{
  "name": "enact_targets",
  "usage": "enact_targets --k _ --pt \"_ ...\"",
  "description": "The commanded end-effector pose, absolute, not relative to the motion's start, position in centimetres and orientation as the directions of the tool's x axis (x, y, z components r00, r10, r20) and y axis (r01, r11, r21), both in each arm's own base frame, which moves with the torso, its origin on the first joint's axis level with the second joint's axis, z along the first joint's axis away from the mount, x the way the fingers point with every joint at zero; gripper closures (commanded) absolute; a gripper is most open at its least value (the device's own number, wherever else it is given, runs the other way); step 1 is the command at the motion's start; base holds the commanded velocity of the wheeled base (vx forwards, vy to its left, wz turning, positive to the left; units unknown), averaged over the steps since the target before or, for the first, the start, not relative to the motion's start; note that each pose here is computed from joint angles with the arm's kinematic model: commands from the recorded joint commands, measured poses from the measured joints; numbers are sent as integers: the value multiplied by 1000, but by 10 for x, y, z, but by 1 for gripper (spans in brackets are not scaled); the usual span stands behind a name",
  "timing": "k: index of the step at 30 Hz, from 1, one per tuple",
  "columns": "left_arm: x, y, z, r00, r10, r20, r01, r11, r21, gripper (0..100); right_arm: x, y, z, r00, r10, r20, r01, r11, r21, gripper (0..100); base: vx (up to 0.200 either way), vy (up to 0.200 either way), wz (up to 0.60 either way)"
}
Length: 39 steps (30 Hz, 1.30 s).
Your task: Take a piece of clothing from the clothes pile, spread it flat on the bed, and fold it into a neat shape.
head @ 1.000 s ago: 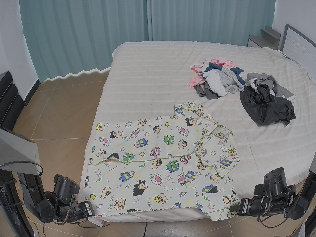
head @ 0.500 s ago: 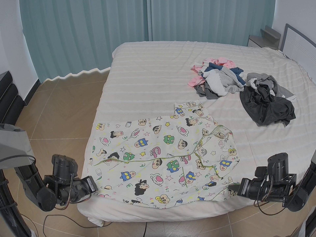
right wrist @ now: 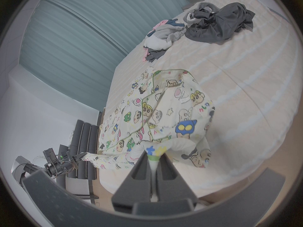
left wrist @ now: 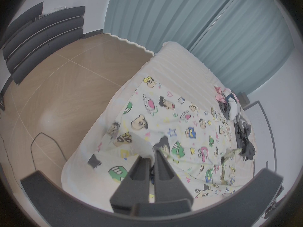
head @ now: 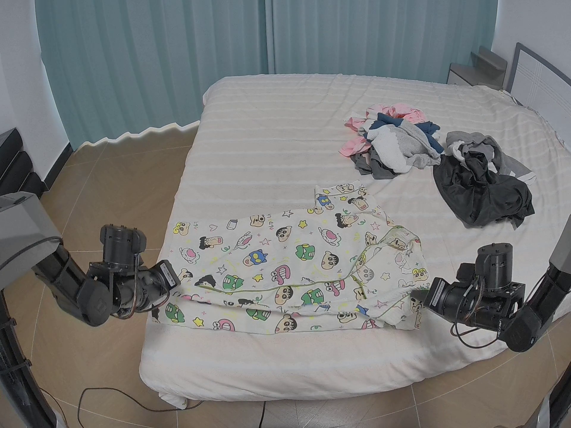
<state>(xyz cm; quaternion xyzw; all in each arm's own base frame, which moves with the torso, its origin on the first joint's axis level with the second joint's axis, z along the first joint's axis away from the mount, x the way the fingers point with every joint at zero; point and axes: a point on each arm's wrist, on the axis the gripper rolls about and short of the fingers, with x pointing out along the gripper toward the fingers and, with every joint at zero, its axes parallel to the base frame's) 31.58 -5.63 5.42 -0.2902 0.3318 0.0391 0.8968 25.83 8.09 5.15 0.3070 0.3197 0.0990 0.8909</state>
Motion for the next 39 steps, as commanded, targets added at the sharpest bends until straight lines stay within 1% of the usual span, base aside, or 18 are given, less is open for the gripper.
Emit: enact_targets --k 1,4,8,12,19,20,21,25,30,33,35,38,39 --pt "353 -53 37 779 -96 -620 -293 818 -495 100 286 82 42 790 352 -502 36 791 611 100 0 0 0" --pt "364 -52 33 783 -91 -615 -297 815 -498 100 292 82 40 794 349 -498 36 791 611 100 0 0 0" --pt "378 -50 14 771 -80 -632 -316 813 -489 100 301 84 34 794 349 -498 36 790 611 100 0 0 0" --pt "387 -45 5 769 -68 -635 -332 807 -489 100 309 87 34 802 353 -482 24 787 616 100 0 0 0" --pt "396 -38 3 780 -53 -623 -343 798 -496 100 321 83 27 803 353 -481 29 782 623 100 0 0 0" --pt "397 -39 2 779 -55 -625 -341 798 -496 0 322 84 26 803 353 -481 29 782 623 100 0 0 0" --pt "397 -39 1 778 -57 -626 -341 798 -496 0 322 84 26 803 353 -481 30 781 623 0 0 0 0" --pt "399 -40 -4 776 -57 -628 -341 800 -494 0 326 84 21 802 350 -484 34 782 622 0 0 0 0" --pt "404 -39 1 802 -37 -596 -335 798 -501 0 333 76 24 843 336 -420 12 769 639 0 0 0 0" --pt "407 -34 11 847 32 -531 -356 775 -521 0 335 70 33 879 324 -349 -13 749 663 0 0 0 0" --pt "406 -29 25 879 63 -473 -354 751 -558 0 334 67 42 895 316 -316 -21 736 677 0 0 0 0" --pt "391 -16 50 896 65 -440 -342 734 -588 0 325 63 56 902 316 -293 -32 728 685 0 0 0 0" --pt "390 -15 52 896 63 -439 -340 733 -589 0 324 64 56 902 317 -294 -33 729 684 0 0 0 0"
